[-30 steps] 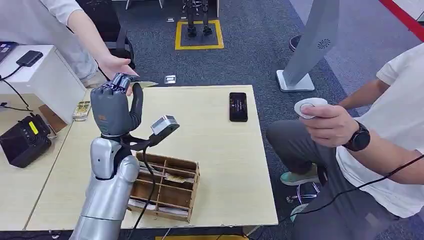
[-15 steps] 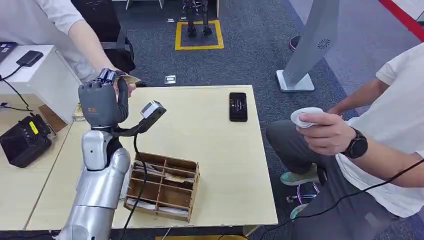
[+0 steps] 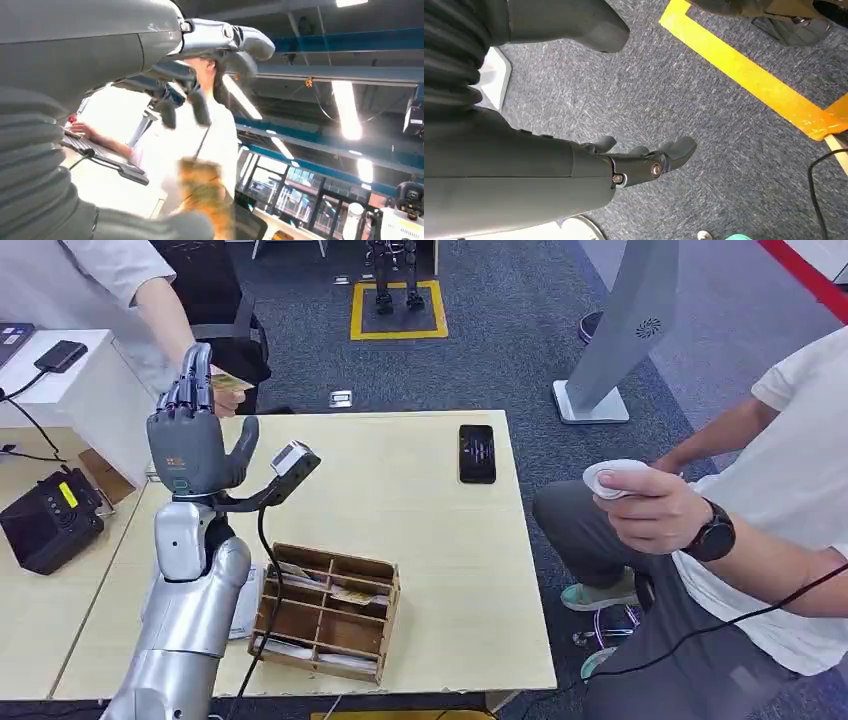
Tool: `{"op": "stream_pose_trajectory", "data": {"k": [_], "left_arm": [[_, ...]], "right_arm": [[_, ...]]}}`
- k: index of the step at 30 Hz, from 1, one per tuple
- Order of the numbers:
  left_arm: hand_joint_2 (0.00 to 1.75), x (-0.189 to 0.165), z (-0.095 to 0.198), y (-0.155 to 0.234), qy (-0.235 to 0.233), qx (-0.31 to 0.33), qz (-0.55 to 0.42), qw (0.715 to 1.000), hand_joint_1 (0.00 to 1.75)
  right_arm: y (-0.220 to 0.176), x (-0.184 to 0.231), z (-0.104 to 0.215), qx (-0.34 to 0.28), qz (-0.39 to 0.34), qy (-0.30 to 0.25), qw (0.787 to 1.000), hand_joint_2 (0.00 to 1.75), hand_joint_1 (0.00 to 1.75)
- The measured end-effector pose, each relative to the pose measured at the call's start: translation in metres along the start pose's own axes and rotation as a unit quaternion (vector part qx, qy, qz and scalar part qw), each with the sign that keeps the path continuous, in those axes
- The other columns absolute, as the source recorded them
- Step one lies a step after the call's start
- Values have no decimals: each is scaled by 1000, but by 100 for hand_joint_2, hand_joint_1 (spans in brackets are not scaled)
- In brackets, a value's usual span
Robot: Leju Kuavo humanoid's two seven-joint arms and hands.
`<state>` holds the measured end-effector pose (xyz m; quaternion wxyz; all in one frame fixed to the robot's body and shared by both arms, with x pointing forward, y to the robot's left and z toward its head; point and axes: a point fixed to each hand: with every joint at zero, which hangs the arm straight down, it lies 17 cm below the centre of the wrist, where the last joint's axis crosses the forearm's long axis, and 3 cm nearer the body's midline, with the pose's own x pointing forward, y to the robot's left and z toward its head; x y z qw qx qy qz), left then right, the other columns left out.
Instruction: Pass the card to the sensor for recognition and then transmit it.
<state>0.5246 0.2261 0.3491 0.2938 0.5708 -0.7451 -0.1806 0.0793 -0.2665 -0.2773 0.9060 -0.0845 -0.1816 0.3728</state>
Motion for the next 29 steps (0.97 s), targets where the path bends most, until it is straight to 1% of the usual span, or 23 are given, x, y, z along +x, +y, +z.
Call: {"op": "stream_pose_trajectory", "data": {"k": [15,17,19,22,24,28,29], "left_arm": [[175,4,3,-4,-7,-3,32,999,0],[175,8,5,-5,-9,-2,59,998,0],[175,11,8,-7,2,0,103,995,0],[175,13,21,-19,44,-9,183,982,0],[175,24,39,-29,63,-26,231,970,0],[175,66,76,-39,47,-66,303,950,0],[175,80,85,-40,36,-79,325,942,0]], "right_arm": [[-2,-1,0,-1,5,-1,1000,175,0],[-1,-2,0,0,5,2,1000,175,0],[-2,-2,0,-1,5,3,1000,175,0],[-2,-2,0,-1,4,2,1000,175,0],[-1,-2,0,-1,3,0,1000,175,0],[-1,-3,0,-2,0,0,1000,175,0],[-1,-3,1,-2,-1,1,1000,175,0]]}}
